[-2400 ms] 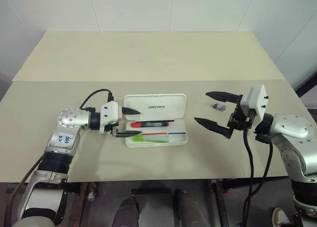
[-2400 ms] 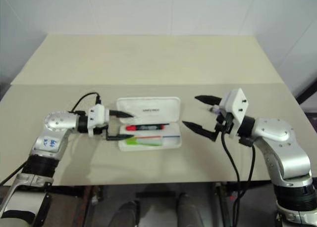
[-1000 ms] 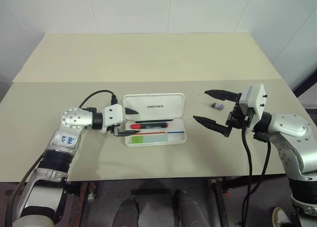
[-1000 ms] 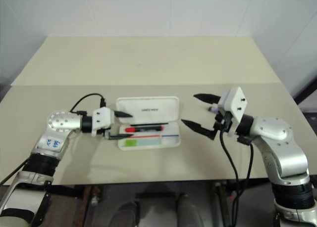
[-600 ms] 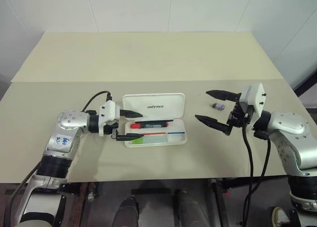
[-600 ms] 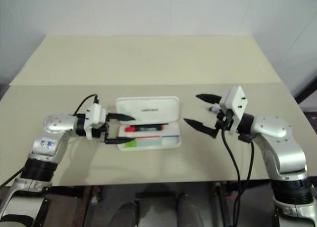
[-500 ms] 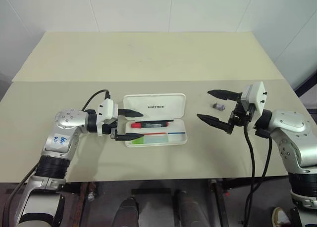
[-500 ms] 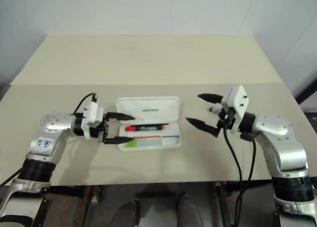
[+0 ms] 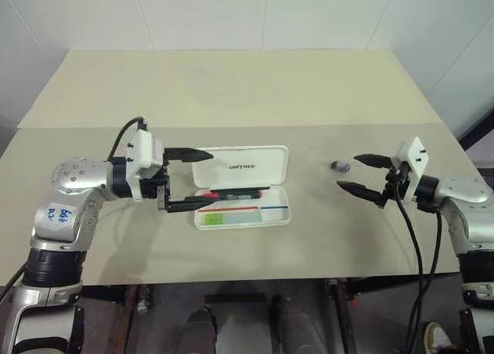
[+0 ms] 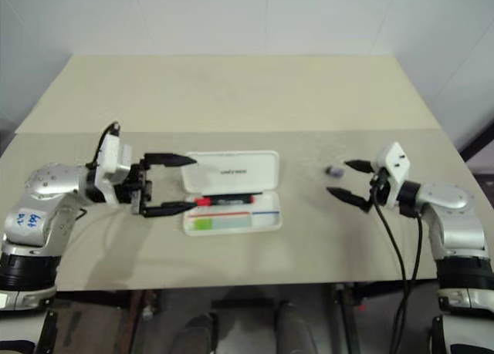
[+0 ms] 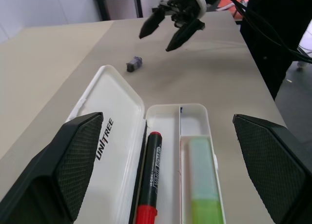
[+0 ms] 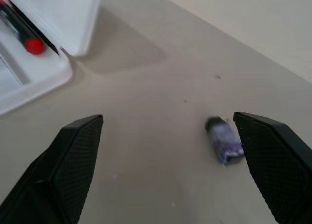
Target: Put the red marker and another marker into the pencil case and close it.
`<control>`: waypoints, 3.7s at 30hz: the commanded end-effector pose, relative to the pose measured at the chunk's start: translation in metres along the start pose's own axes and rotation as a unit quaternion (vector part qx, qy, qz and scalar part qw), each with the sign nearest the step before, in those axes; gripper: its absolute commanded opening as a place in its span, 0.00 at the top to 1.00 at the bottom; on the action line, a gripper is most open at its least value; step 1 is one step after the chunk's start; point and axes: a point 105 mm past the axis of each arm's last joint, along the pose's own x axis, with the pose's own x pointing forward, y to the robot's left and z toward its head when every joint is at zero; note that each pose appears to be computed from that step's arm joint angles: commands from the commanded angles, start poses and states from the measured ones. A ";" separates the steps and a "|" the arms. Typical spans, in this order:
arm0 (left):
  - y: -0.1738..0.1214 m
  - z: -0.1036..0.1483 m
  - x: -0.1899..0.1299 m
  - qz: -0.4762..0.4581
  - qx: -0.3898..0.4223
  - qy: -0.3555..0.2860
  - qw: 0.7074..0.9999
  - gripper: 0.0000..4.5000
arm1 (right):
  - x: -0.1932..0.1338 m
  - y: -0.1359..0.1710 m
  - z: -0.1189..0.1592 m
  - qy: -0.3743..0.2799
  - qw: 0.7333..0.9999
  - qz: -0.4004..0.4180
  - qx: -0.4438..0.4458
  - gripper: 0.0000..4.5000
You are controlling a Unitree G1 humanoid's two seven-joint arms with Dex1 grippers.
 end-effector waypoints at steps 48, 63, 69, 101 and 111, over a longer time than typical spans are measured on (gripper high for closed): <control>0.004 0.009 -0.016 0.043 0.038 0.004 0.998 0.00 | 0.051 0.130 0.070 -0.086 0.950 0.289 -0.077 0.92; 0.002 0.010 -0.007 0.032 0.044 0.000 0.999 0.00 | 0.088 0.138 0.028 0.005 0.950 0.301 -0.089 0.92; 0.000 0.008 -0.009 0.038 0.042 0.003 0.998 0.00 | 0.083 0.134 0.022 0.016 0.946 0.307 -0.102 0.92; 0.004 0.015 -0.003 0.043 0.049 -0.004 0.998 0.00 | 0.090 0.127 0.026 0.012 0.948 0.301 -0.103 0.15; 0.003 0.013 -0.009 0.046 0.045 0.000 0.998 0.00 | 0.059 0.118 0.079 -0.084 0.955 0.265 -0.101 0.01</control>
